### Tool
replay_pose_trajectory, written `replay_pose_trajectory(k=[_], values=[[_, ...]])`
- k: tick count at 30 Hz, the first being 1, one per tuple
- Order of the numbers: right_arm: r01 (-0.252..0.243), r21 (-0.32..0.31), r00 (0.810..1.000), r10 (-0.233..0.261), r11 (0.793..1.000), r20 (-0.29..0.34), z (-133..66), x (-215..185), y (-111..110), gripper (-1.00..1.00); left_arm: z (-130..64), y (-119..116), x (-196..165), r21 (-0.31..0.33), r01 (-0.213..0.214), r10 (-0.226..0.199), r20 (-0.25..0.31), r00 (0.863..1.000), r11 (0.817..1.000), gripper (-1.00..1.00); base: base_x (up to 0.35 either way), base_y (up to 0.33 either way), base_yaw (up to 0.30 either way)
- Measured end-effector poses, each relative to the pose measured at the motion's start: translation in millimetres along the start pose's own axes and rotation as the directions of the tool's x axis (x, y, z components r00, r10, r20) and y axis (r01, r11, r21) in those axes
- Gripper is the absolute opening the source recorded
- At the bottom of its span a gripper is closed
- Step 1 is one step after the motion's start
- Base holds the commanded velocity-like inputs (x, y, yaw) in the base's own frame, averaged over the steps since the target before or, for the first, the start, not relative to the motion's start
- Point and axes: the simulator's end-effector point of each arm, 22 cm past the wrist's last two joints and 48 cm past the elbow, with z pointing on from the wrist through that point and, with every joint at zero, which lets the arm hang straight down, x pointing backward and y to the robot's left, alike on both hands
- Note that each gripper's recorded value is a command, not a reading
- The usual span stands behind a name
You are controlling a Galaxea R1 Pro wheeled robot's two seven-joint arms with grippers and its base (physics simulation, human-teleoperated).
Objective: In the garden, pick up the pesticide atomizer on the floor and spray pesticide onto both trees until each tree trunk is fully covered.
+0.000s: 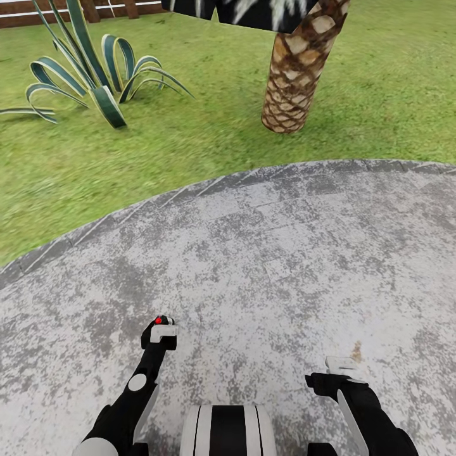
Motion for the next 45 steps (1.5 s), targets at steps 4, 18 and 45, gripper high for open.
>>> replay_pose_trajectory(k=[4, 18, 45], values=[[0.0, 0.0, 1.0, 0.0, 1.0, 0.0, 0.0, 0, 0, 1.0, 0.0, 0, 0, 0.0, 0.0, 0.0, 0.0, 1.0, 1.0, -1.0, 0.0, 0.0, 0.0], [0.001, 0.005, 0.999, -0.002, 1.0, 0.051, -17.5, -21, -1, 1.0, -4.3, 3, -40, -0.006, 0.002, -0.002, 0.068, 0.998, 1.0, -1.0, 0.0, 0.0, 0.0], [-0.036, 0.015, 0.987, 0.033, 0.999, 0.156, -56.6, -60, -19, 1.0, -16.4, -1, -120, -0.016, 0.018, -0.017, 0.078, 0.997, 1.0, -1.0, 0.0, 0.0, 0.0]])
